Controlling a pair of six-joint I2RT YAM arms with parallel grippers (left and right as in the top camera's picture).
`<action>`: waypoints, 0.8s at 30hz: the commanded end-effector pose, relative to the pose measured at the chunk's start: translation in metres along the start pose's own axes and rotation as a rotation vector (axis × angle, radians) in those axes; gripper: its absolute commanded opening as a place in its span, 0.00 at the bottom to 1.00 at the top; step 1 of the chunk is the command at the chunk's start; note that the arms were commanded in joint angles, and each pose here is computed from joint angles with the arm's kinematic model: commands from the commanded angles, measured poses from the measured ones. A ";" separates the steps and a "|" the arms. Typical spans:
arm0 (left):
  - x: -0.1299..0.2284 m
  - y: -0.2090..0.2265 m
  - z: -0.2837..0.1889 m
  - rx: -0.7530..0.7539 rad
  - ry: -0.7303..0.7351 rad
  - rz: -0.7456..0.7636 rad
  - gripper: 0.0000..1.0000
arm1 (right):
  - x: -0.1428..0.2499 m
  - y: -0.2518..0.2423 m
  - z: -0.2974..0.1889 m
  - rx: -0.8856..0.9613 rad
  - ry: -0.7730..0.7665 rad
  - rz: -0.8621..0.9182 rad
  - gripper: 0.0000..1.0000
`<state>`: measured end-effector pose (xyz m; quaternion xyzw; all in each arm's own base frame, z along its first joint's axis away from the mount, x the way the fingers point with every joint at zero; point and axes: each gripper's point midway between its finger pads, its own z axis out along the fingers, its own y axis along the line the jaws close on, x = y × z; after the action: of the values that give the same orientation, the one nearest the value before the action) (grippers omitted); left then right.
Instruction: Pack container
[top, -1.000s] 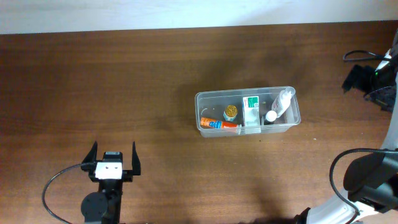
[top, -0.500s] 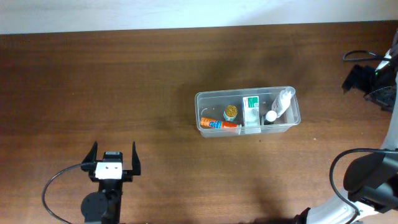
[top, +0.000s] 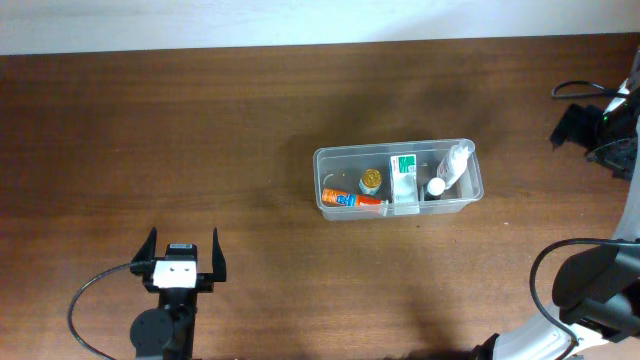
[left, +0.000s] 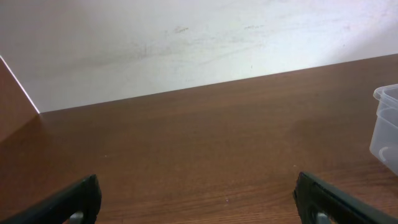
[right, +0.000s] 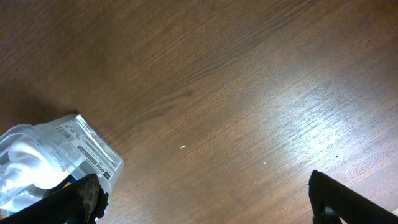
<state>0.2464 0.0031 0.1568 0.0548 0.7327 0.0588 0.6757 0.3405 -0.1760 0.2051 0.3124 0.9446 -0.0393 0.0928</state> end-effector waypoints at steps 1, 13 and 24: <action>0.001 -0.001 0.000 0.007 0.000 0.012 0.99 | -0.003 -0.003 -0.013 0.004 -0.049 0.009 0.98; 0.001 -0.001 0.000 0.007 0.000 0.012 1.00 | 0.035 0.092 -0.167 -0.291 -0.643 -0.171 0.98; 0.001 -0.001 0.000 0.007 0.000 0.012 0.99 | 0.139 0.069 -0.137 -0.390 -0.797 -0.240 0.98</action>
<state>0.2464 0.0031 0.1567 0.0548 0.7329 0.0588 0.6756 0.2712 -0.0196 0.3356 0.1310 0.8565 0.0189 0.4990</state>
